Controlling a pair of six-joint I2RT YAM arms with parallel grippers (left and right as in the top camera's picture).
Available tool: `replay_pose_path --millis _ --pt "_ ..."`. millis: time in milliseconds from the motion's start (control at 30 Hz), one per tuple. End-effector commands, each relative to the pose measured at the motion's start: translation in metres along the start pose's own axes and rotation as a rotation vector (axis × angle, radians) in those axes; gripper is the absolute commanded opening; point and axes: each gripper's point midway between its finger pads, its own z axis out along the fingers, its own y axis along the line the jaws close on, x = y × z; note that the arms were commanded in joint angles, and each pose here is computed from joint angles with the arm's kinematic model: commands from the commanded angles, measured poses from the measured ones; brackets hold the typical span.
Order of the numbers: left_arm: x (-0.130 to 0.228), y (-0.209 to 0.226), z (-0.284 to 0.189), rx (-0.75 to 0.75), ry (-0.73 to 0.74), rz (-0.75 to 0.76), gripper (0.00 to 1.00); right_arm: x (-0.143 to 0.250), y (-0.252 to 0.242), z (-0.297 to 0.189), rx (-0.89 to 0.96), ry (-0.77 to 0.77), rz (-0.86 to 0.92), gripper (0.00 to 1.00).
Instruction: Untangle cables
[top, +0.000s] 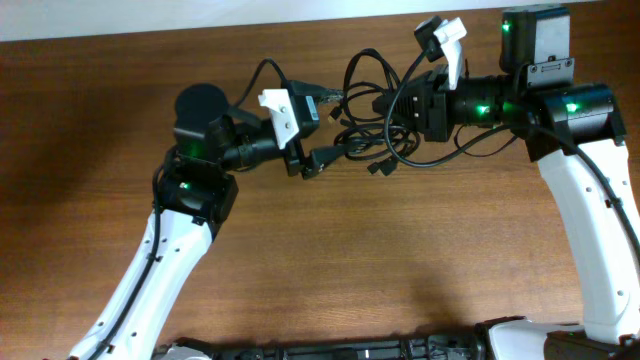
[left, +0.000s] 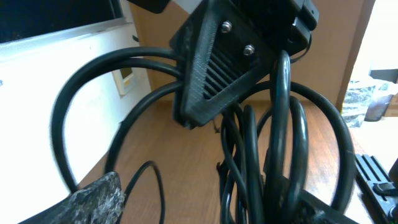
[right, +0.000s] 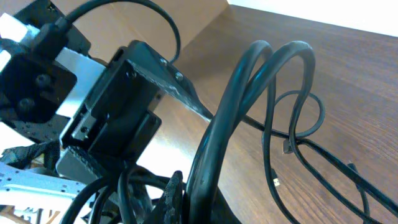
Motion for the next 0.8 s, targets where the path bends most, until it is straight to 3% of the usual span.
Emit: replay_pose_path --millis 0,67,167,267,400,633,767 --pt "-0.009 -0.007 0.008 -0.005 -0.009 0.033 0.74 -0.005 0.022 -0.008 -0.065 -0.028 -0.045 0.04" --pt "-0.01 -0.008 0.011 -0.01 -0.008 0.036 0.63 -0.005 0.022 -0.008 -0.064 -0.028 -0.045 0.04" --pt "-0.013 -0.011 0.013 -0.001 -0.019 0.048 0.35 -0.005 0.022 -0.008 -0.064 -0.028 -0.045 0.04" --pt "-0.015 -0.011 0.013 -0.001 -0.025 0.057 0.0 -0.006 0.021 -0.008 -0.062 -0.031 -0.05 0.04" --pt "-0.014 -0.008 0.013 -0.016 -0.021 0.043 0.0 -0.007 0.008 -0.007 0.016 -0.029 -0.058 0.04" --pt "0.008 0.042 0.004 -0.324 0.056 -0.198 0.0 -0.007 -0.009 -0.009 0.113 -0.025 -0.056 0.04" --pt "0.026 0.061 -0.006 -0.469 0.101 -0.308 0.0 -0.009 -0.025 -0.011 0.203 -0.036 0.038 0.04"
